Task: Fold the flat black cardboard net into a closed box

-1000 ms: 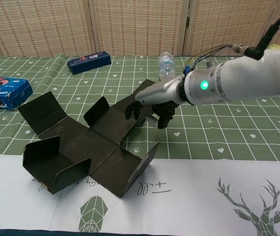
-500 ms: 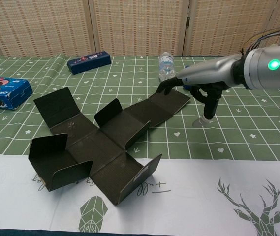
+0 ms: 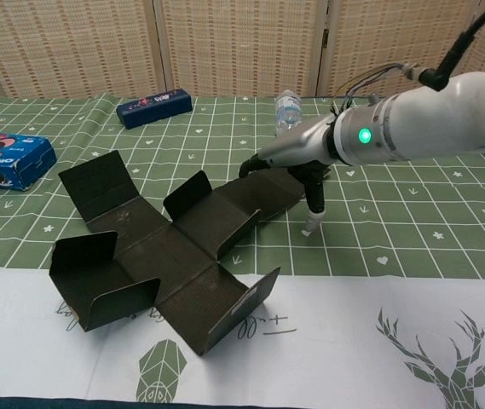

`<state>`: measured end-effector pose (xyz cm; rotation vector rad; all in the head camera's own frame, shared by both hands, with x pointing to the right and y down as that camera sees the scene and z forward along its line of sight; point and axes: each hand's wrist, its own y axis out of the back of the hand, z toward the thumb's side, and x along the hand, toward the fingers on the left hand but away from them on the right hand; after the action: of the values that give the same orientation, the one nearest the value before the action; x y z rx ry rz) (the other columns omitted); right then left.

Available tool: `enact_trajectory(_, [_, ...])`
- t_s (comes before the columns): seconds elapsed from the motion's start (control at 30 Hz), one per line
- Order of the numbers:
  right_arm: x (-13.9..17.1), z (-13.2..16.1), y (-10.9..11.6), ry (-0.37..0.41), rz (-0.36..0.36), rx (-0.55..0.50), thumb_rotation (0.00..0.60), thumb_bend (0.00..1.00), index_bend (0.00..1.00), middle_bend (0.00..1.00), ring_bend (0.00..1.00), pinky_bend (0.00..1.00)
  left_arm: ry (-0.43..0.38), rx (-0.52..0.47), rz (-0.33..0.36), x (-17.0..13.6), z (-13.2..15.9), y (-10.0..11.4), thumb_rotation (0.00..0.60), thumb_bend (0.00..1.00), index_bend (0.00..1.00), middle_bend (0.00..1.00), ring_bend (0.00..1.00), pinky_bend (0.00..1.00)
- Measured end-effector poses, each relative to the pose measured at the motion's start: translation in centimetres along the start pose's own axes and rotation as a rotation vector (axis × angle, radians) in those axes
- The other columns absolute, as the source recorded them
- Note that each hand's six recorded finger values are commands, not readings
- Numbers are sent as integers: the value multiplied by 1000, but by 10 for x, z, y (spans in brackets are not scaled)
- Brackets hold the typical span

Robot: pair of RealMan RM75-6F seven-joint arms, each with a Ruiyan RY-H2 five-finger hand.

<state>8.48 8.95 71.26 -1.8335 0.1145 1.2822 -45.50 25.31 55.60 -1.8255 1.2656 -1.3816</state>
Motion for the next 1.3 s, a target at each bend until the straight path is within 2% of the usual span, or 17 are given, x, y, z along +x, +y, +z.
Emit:
enact_trajectory(0.4, [-36, 12, 11, 10, 16, 122, 600, 0, 0, 0, 676, 970, 25, 3, 8, -3, -4, 2, 600, 162, 129, 92, 133, 416])
enact_trajectory(0.63, [-50, 24, 15, 33, 9, 150, 600, 5, 0, 0, 676, 970, 47, 6, 14, -5, -10, 5, 600, 162, 128, 92, 133, 416])
enact_trajectory(0.9, [-62, 33, 19, 47, 13, 185, 600, 6, 0, 5, 676, 970, 64, 4, 17, -8, -14, 6, 600, 162, 128, 92, 132, 416])
enact_trajectory(1.17, [-66, 27, 14, 32, 30, 224, 600, 8, 0, 13, 676, 970, 72, 0, 16, -9, -18, 5, 600, 162, 128, 92, 130, 416])
enact_trajectory(1.3, [-67, 27, 14, 26, 27, 225, 600, 35, 0, 50, 676, 970, 73, -2, 17, -10, -19, 5, 600, 163, 128, 92, 130, 417])
